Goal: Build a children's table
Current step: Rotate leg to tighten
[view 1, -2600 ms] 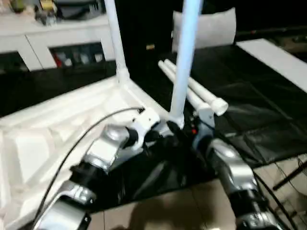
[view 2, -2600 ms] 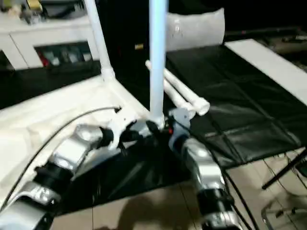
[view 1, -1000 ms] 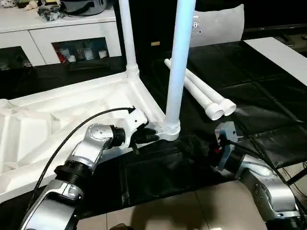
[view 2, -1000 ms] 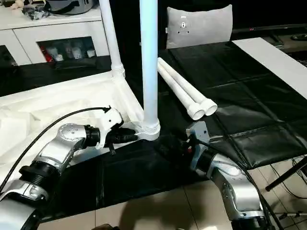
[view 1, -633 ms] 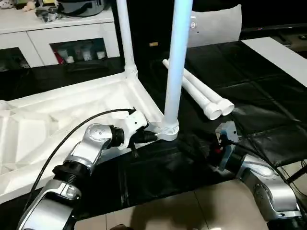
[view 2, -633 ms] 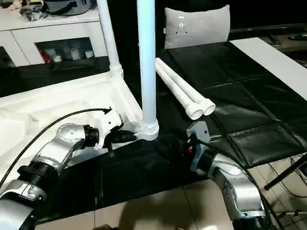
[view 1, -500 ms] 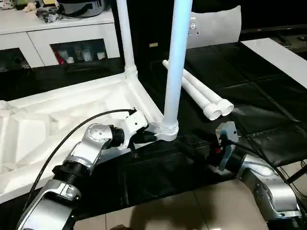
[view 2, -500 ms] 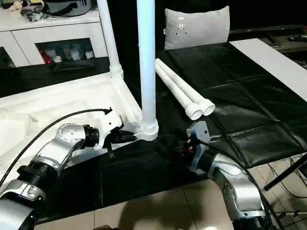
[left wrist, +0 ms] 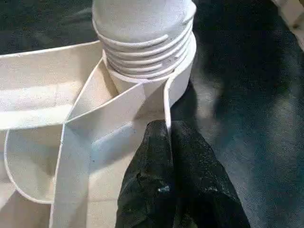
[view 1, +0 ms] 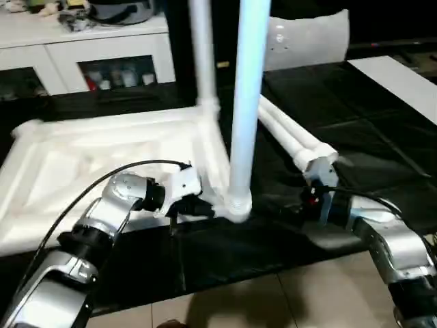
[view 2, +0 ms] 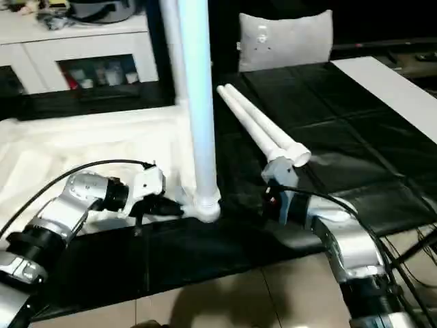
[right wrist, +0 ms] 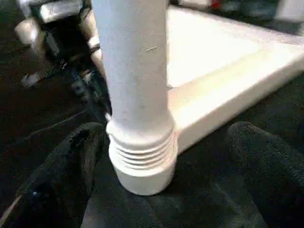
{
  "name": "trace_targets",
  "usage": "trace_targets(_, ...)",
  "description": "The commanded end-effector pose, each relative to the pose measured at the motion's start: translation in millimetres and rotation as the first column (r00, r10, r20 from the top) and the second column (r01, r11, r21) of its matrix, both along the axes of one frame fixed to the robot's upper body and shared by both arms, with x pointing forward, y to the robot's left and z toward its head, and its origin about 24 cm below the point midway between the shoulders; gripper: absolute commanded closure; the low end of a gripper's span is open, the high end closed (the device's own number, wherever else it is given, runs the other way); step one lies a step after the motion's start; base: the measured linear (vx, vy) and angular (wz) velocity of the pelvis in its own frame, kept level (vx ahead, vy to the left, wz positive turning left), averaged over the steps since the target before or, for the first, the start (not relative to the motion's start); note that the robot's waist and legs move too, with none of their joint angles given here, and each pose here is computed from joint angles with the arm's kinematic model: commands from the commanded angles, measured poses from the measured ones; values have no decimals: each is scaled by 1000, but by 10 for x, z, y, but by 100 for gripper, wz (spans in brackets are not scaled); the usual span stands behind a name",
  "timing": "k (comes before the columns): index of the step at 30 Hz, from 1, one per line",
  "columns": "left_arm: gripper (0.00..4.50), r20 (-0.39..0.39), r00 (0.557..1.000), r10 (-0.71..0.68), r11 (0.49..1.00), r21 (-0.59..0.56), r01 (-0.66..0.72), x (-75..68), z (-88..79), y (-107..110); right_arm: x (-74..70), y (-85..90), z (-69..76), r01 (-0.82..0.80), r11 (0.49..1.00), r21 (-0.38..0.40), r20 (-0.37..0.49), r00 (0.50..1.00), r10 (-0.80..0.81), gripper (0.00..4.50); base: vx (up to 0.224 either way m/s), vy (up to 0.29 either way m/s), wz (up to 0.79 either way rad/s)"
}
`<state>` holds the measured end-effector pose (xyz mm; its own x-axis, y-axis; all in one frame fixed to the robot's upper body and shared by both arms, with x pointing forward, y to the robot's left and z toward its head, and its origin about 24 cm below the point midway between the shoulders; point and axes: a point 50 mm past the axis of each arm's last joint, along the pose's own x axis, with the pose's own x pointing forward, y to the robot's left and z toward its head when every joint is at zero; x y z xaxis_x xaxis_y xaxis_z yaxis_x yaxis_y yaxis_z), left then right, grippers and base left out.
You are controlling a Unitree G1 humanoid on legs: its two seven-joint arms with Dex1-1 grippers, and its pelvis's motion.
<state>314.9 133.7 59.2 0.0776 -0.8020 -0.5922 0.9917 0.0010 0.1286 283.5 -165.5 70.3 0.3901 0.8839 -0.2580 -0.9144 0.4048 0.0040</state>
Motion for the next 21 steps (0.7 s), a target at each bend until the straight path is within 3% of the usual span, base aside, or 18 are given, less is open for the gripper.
trace_targets(1,447,-39,994,-101,990,93,104,-66,-97,-52,-2,2,2,-61,997,-37,0,998,61,0,0,0,0)
trace_targets(7,447,-38,982,-186,973,130,189,-62,-52,-76,-15,92,-57,-184,978,-101,-13,983,184,0,0,0,0)
trace_targets(12,447,-42,964,-264,953,145,268,-85,-21,-127,75,207,-53,-219,973,-78,-11,976,218,0,0,0,0)
trace_targets(13,450,-42,961,-273,950,148,276,-87,-19,-134,85,224,-48,-226,972,-69,-15,974,225,29,0,0,0)
trace_targets(21,450,-31,957,-289,943,161,290,-61,-7,-152,92,315,-84,-287,956,-54,-35,958,285,77,0,0,0)
